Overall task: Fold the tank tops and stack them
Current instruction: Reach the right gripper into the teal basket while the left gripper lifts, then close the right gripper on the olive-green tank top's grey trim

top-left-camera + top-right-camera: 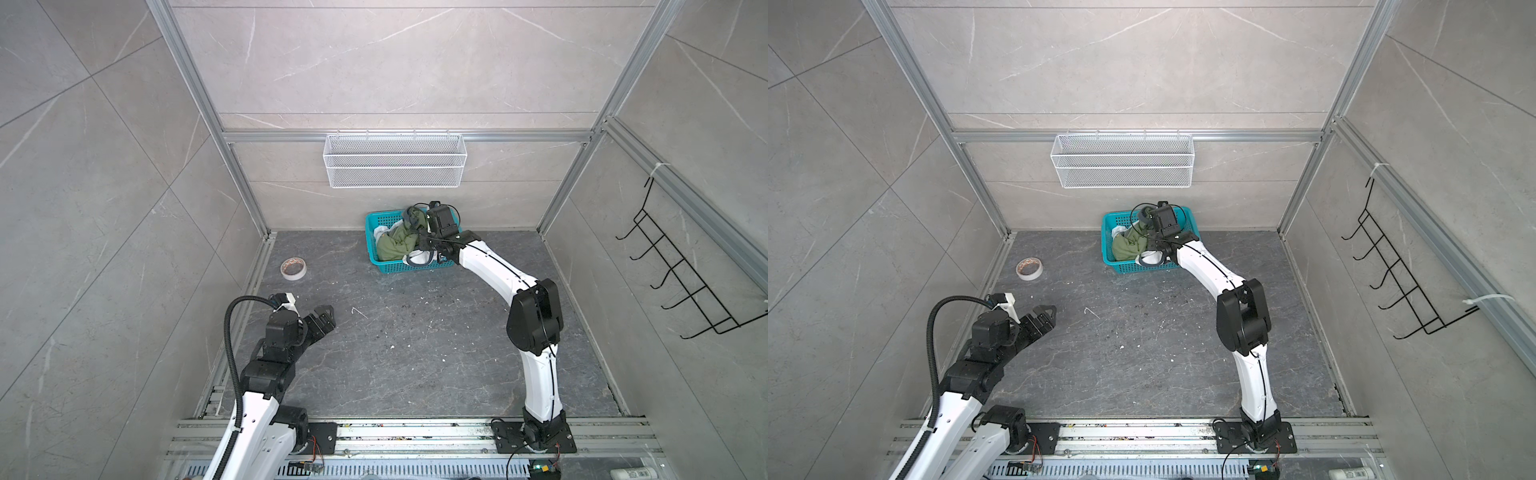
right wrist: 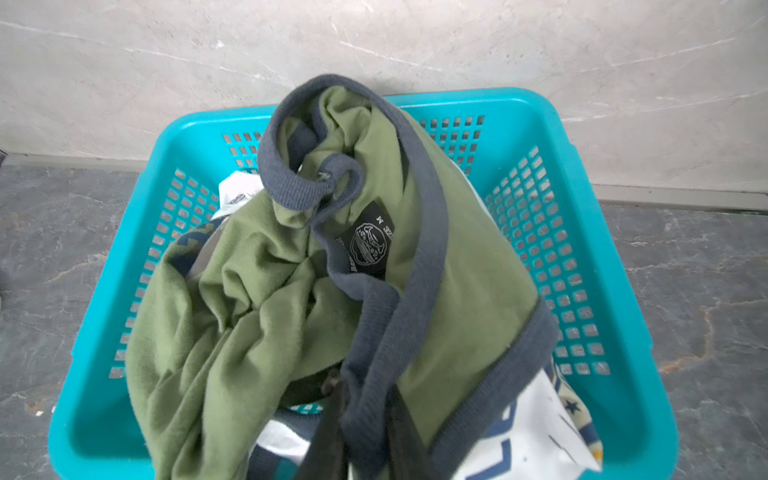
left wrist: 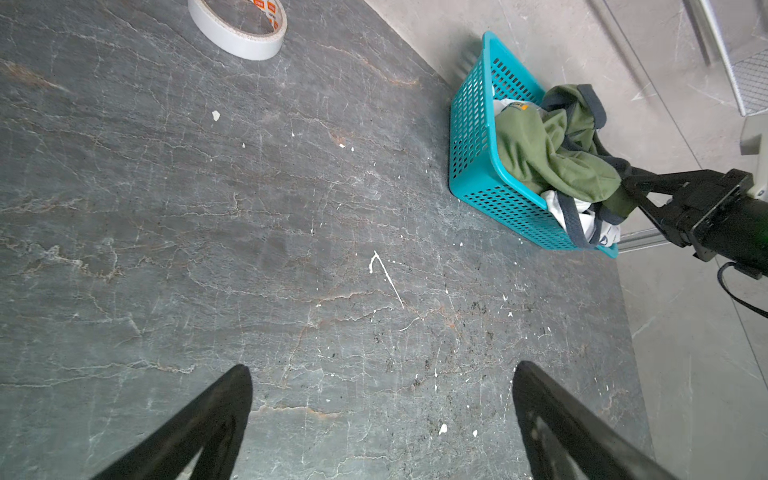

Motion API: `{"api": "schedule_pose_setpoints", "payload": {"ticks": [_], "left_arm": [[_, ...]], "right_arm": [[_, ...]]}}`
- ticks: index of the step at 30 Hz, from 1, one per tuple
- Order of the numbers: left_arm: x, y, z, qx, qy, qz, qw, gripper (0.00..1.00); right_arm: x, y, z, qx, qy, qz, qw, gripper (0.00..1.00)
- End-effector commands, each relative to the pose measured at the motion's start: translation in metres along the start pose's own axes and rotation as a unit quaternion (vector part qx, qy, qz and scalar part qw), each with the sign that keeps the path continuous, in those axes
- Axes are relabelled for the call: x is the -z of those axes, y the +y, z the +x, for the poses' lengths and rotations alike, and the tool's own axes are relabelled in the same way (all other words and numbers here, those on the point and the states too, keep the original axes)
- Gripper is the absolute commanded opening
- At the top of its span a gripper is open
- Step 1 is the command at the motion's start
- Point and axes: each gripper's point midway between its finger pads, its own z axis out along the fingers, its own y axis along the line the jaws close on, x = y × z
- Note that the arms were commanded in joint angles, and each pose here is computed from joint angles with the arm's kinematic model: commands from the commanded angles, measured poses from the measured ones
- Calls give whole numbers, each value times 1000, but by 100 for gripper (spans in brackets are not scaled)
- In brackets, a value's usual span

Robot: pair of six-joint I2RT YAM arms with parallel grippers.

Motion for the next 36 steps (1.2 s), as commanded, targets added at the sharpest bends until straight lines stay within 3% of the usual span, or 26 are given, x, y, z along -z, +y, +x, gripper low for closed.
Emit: {"api": "schedule_pose_setpoints", "payload": {"ticks": [1,7,8,10,13,22,28,36], "left_arm": [[10,-10,-18,-9,-30,10,999,100],[12,-5,-15,-12,-26,0,1000,100],[11,-5,-14,-12,-25,0,1000,100],[11,-5,-14,-12,-25,0,1000,100],[10,-5,-15,-12,-26,0,1000,100],[8,-5,-13,-13,-22,-1,1000,100],[9,-4,-13,-15,-22,-2,1000,100],[8,-2,-12,-15,-21,-4,1000,100]], "right_arm": [[-16,-1,9,18,23,19,999,12],[-35,21,33,29,53,-23,998,13],[-34,24,33,25,54,-27,998,17],[-31,27,28,3,53,-30,998,38],[-19,27,16,-30,51,-30,998,54],[-2,37,-6,-102,42,-58,992,77],[-20,47,9,-103,69,-70,990,87],[-46,45,25,-64,108,-21,992,89]]}}
